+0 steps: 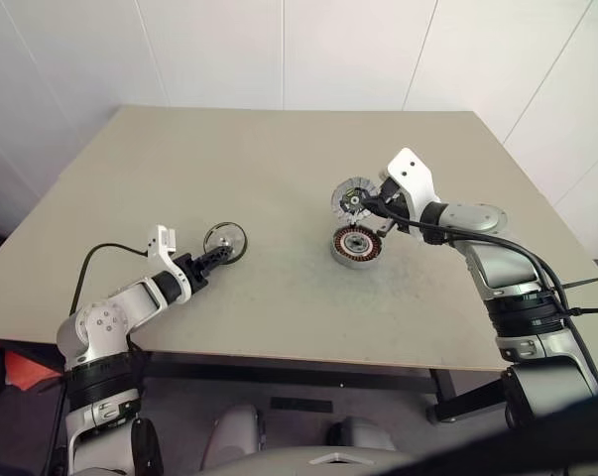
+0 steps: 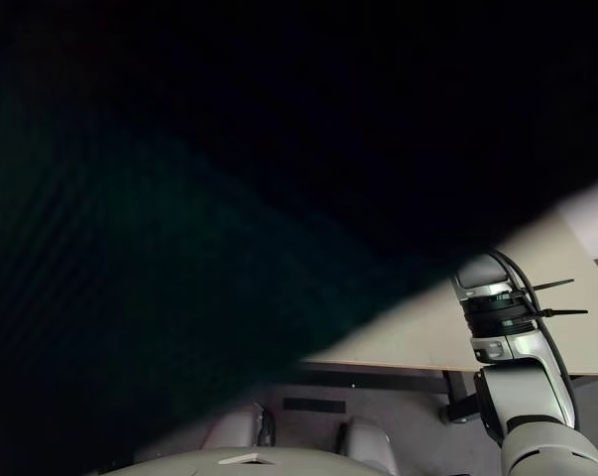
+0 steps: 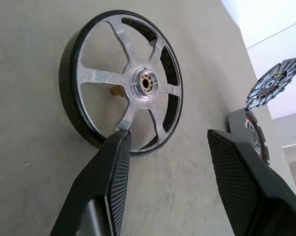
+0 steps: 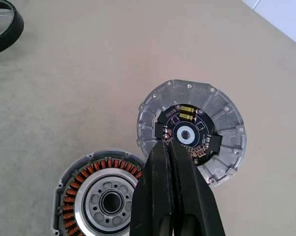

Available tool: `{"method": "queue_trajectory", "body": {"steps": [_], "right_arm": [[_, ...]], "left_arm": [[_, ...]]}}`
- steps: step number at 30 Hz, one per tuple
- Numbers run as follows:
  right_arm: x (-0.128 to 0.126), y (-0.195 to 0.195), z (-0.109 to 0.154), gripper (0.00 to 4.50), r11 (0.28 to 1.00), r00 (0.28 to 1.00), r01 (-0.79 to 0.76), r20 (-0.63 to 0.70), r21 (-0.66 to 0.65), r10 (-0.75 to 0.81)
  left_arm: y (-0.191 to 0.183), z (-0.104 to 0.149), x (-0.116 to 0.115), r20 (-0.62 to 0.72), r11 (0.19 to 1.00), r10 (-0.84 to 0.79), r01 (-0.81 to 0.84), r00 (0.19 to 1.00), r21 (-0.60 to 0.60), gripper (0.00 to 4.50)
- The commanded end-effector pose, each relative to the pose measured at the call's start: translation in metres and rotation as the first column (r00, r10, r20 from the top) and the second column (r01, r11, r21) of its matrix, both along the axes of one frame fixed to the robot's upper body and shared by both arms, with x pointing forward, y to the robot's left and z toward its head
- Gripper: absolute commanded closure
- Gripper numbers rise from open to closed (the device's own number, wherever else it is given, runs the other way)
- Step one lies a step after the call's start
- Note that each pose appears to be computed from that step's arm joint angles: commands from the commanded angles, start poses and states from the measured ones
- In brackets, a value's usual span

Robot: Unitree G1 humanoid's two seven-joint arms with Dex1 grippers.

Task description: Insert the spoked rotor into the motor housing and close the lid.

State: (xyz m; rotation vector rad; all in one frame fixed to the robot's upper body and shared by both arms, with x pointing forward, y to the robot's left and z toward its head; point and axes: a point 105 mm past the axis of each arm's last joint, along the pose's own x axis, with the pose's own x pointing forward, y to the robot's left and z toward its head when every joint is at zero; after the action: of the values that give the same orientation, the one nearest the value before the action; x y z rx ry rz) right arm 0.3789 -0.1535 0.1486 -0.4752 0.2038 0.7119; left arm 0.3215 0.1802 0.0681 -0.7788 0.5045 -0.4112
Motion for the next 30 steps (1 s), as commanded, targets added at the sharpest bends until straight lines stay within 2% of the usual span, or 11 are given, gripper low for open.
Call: {"method": "queue_trajectory", "body": {"steps": [1, 4, 12, 18, 25, 30], "right_arm": [[0.001, 0.000, 0.015, 4.49, 1.000, 0.999, -0.004, 0.048, 0.004, 0.004], [0.001, 0.000, 0.014, 4.49, 1.000, 0.999, -0.004, 0.046, 0.004, 0.004], [0.001, 0.001, 0.013, 4.49, 1.000, 0.999, -0.003, 0.045, -0.004, 0.004], [0.001, -0.001, 0.012, 4.49, 1.000, 0.999, 0.003, 0.045, -0.006, -0.003], [0.001, -0.001, 0.011, 4.49, 1.000, 0.999, 0.001, 0.046, -0.009, -0.001], [0.002, 0.000, 0.010, 4.49, 1.000, 0.999, 0.001, 0.046, -0.011, -0.001]], "left_arm": [[0.017, -0.006, -0.003, -0.027, 0.998, 0.057, -0.058, 0.998, -0.009, 1.88], [0.016, -0.010, -0.002, -0.032, 0.998, 0.062, -0.062, 0.998, -0.013, 1.88], [-0.011, 0.007, 0.009, 0.055, 0.993, 0.016, -0.010, 0.998, -0.118, 1.88], [0.007, -0.004, 0.002, 0.018, 0.995, 0.049, -0.047, 0.999, -0.085, 1.88], [0.026, 0.022, -0.001, 0.121, 0.982, 0.097, -0.075, 0.988, -0.176, 1.88], [0.035, 0.010, -0.001, 0.093, 0.987, 0.125, -0.114, 0.988, -0.117, 1.88]]}}
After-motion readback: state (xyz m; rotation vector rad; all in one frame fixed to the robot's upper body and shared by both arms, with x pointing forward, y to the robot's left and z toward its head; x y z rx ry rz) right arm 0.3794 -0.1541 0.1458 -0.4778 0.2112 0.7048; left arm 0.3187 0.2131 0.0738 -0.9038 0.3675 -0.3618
